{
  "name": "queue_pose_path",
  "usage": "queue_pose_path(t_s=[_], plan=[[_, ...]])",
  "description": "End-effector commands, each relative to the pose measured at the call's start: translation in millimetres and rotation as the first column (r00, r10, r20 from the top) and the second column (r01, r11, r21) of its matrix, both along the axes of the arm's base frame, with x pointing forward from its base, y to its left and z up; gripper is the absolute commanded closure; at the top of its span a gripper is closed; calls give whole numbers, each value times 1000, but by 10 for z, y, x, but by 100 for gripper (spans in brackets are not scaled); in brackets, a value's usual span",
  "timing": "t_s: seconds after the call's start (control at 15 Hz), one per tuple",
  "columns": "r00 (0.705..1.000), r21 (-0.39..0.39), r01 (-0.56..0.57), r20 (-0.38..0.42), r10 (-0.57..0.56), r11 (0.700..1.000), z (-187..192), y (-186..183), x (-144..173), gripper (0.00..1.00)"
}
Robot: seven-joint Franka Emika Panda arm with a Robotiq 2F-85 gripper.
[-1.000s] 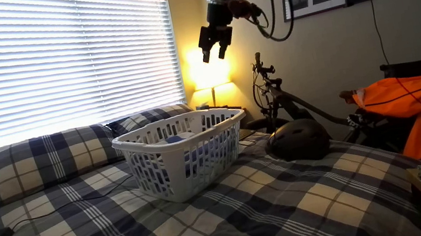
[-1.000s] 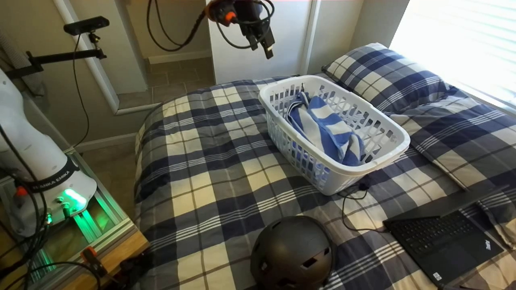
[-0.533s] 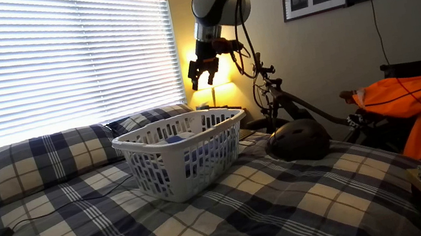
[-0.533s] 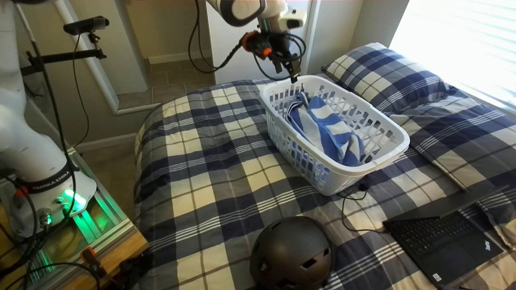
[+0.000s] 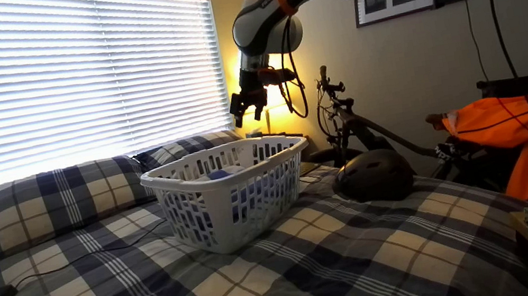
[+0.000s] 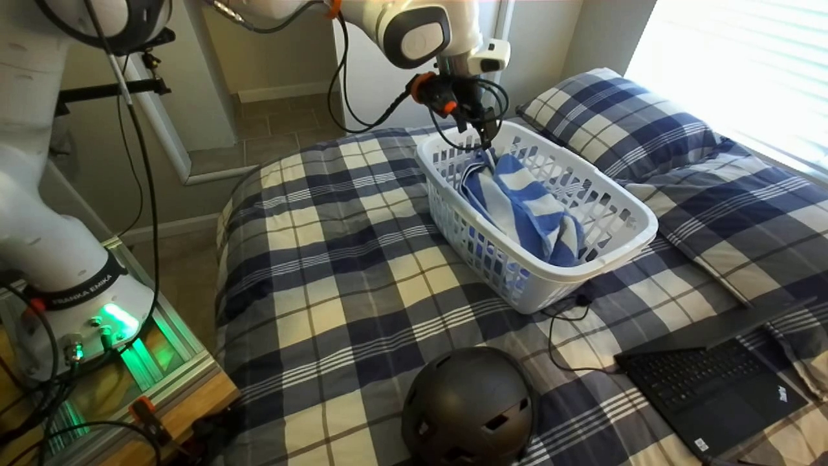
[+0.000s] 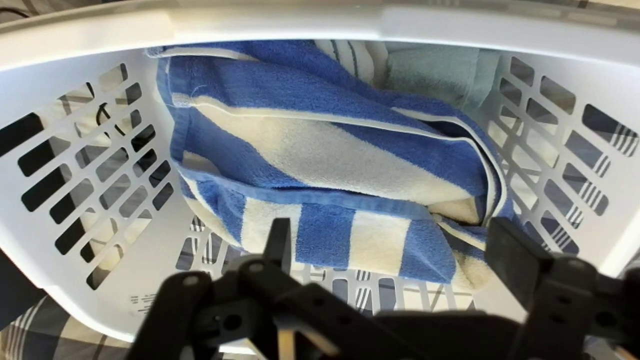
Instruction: Remove the towel from the basket
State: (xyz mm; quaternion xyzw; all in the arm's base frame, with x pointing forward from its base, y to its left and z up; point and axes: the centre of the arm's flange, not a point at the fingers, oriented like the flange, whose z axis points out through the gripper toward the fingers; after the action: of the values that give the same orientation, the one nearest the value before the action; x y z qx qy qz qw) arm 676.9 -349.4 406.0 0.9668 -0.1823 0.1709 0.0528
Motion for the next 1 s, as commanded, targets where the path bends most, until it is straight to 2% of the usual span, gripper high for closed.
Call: queue_pose_path(t_s=[0.0,0.13,0.53,0.93], plan=[[1000,0,0,1,0,1000,15,1,3,0],[1000,1,-1,2,1,1000,25,2,7,0],[999,27,-37,-35,38,999,-492,-247,498,0],[990,-11,-136,-40,135,991,-1010,-391,868,0]])
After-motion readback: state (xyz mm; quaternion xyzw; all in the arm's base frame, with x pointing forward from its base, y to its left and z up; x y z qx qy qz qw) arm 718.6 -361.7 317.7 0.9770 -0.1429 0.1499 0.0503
